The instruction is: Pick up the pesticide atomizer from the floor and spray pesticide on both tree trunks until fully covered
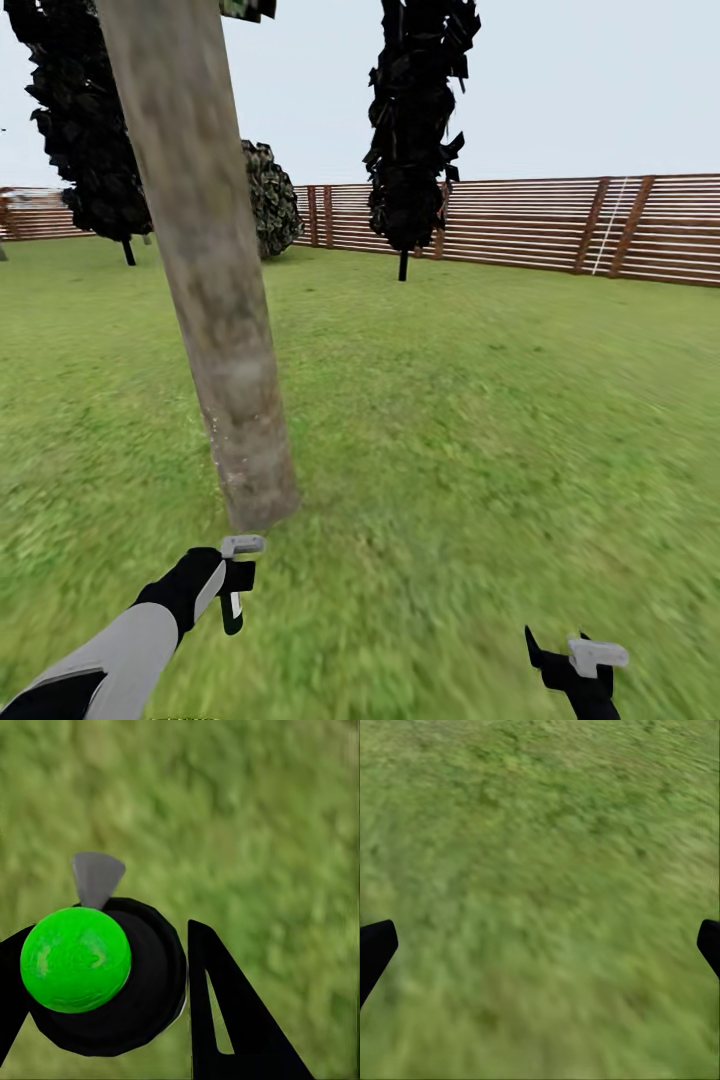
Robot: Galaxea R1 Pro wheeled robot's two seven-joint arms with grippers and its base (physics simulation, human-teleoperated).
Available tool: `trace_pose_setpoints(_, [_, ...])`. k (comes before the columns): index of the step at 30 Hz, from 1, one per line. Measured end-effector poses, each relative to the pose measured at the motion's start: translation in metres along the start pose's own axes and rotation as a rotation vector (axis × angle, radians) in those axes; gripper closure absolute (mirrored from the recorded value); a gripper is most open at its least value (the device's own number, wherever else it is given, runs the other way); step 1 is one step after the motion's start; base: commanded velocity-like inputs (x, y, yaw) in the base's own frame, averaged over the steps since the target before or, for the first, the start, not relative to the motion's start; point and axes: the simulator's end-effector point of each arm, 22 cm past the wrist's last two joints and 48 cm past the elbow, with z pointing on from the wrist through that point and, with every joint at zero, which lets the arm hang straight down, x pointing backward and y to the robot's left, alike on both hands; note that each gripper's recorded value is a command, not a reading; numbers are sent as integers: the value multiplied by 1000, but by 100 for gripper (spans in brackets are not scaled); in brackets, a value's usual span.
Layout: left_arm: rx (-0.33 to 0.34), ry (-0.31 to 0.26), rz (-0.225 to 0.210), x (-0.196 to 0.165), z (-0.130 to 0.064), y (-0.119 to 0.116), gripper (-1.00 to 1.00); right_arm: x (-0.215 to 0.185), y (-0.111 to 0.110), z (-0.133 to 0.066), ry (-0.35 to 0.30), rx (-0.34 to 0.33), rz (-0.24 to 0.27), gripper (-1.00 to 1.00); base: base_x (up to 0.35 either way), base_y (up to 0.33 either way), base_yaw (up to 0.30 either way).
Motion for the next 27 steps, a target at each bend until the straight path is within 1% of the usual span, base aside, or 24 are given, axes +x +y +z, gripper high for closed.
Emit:
trace_pose_setpoints(3, [0, 0, -1, 0, 0, 0, 100, 0, 0, 0, 0, 0, 0, -100, 96, -263, 206])
trace_pose_setpoints(11, [0, -1, -1, 0, 0, 0, 100, 0, 0, 0, 0, 0, 0, -100, 88, -267, 18])
trace_pose_setpoints(14, [-1, 0, -2, 0, 0, 1, 100, 0, 0, 0, 0, 0, 0, -100, 102, -268, 113])
trace_pose_setpoints(27, [-1, -2, -2, -1, 0, 1, 100, 0, 0, 0, 0, 0, 0, -100, 112, -268, 266])
